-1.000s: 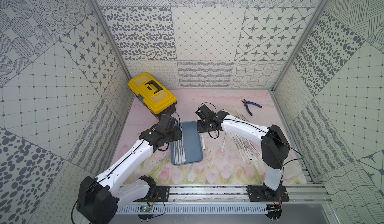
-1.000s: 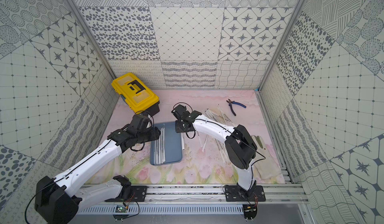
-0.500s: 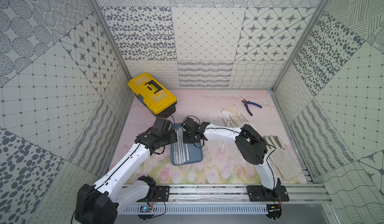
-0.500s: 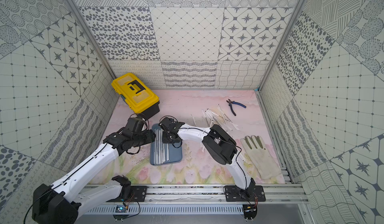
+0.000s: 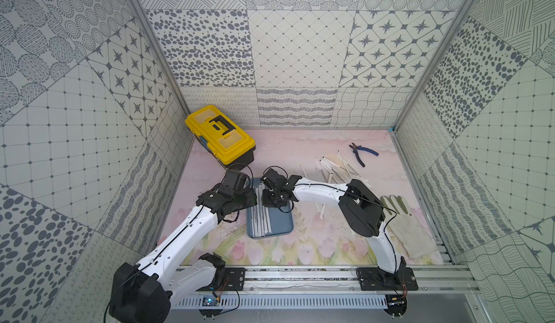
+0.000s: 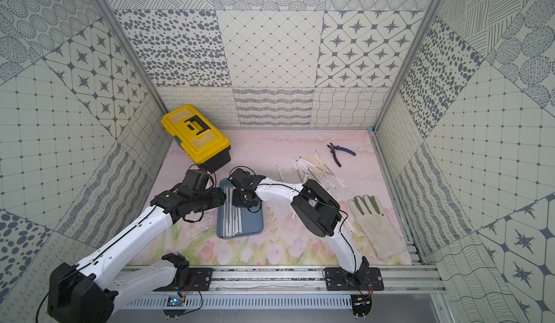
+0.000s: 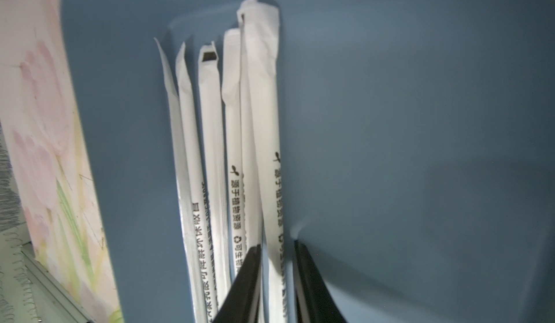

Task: Put the straws into the storage box
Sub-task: Place the straw in the storage box, then pick up the straw from the center of the board.

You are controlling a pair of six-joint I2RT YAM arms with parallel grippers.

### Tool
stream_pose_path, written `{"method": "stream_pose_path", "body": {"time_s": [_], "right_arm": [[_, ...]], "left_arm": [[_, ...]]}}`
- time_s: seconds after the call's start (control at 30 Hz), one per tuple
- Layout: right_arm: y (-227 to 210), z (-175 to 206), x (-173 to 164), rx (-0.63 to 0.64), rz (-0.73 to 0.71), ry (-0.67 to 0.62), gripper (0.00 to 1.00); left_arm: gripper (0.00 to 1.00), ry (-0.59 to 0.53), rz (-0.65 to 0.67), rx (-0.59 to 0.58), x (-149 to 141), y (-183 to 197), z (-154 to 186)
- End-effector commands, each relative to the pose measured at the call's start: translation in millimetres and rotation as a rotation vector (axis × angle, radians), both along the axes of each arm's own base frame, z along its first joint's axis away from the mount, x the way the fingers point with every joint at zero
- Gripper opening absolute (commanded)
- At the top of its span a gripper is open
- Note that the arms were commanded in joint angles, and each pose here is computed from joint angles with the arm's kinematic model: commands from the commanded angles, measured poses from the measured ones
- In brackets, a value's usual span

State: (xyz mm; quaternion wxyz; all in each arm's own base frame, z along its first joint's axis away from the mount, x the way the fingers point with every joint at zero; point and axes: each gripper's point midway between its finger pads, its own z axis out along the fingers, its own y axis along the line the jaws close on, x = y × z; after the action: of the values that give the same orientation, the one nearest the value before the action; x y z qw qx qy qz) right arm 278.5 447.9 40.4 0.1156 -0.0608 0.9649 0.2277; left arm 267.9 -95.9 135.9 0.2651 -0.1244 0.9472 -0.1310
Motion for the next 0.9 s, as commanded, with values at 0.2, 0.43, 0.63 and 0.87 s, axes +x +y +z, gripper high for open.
{"method": "stream_pose_path", "body": {"time_s": [0.2,0.43,0.63,0.87], "right_arm": [[-118,72,37,-0.014,-0.138,-0.107,0.36],[-203,30,93,-0.372,-0.107,-0.148,0.45],[-193,8,107,-0.384,-0.087,-0.125,0.43],[-195,-18,105,-0.422,-0.096,-0.109,0.28]], "left_arm": [[0.59,-0.049,-0.114,-0.034,15,-33,22],[0.6,-0.017,-0.323,-0.028,14,-116,8],[0.6,0.021,-0.364,-0.031,8,-136,-6],[0.6,0.013,-0.354,0.003,6,-127,-9]]}}
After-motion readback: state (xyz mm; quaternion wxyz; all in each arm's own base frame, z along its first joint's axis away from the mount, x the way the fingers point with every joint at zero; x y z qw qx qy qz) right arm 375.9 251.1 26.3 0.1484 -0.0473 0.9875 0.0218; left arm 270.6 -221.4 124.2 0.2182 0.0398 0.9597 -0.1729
